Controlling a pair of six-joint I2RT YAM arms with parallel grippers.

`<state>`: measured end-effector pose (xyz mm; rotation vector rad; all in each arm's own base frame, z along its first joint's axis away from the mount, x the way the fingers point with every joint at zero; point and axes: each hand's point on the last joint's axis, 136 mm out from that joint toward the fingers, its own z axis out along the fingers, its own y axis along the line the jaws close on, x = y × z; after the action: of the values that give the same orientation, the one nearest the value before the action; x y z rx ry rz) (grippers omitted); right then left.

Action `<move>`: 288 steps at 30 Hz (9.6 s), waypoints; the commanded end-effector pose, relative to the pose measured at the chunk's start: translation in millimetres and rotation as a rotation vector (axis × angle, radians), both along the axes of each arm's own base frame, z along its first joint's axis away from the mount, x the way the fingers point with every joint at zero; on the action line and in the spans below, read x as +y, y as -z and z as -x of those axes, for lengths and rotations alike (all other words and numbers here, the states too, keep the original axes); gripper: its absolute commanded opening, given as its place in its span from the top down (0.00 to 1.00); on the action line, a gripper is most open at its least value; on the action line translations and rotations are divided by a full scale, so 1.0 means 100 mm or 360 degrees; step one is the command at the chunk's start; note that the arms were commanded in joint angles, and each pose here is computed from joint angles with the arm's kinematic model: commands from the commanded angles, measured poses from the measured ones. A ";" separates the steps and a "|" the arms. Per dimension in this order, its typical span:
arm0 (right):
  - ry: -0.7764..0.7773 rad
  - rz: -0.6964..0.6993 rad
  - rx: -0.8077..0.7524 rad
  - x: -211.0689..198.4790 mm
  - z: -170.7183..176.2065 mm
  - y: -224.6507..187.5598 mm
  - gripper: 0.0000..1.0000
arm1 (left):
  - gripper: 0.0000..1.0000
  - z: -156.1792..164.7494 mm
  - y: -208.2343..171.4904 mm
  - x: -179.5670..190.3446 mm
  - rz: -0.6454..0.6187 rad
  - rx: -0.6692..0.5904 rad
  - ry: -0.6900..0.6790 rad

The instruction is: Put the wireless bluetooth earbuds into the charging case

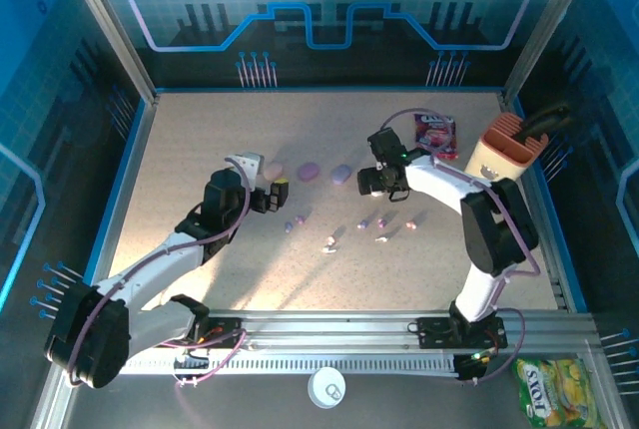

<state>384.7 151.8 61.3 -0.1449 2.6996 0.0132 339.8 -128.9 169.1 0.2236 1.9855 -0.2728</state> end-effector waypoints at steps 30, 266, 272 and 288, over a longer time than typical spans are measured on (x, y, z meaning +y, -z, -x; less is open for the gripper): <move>0.0078 -0.0045 0.0224 0.14 -0.10 0.35 0.44 | 0.01 0.02 0.14 -0.08 0.0011 0.0047 -0.0007; 0.0185 -0.0706 -0.0385 -0.48 1.04 -1.21 0.23 | 0.90 0.86 -0.52 -1.85 0.0497 -0.0546 0.1514; 0.0236 -0.0764 -0.0176 -0.33 1.18 -0.66 0.23 | 0.91 0.87 -0.45 -1.77 0.0492 -0.0529 0.1513; 0.0293 -0.0619 0.0153 -0.04 1.17 0.13 0.32 | 0.91 0.83 -0.25 -1.42 0.0466 -0.0513 0.1395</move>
<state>265.0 151.6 53.7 0.1631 2.7268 0.5434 264.0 -273.1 184.1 0.8537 1.4754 -1.0179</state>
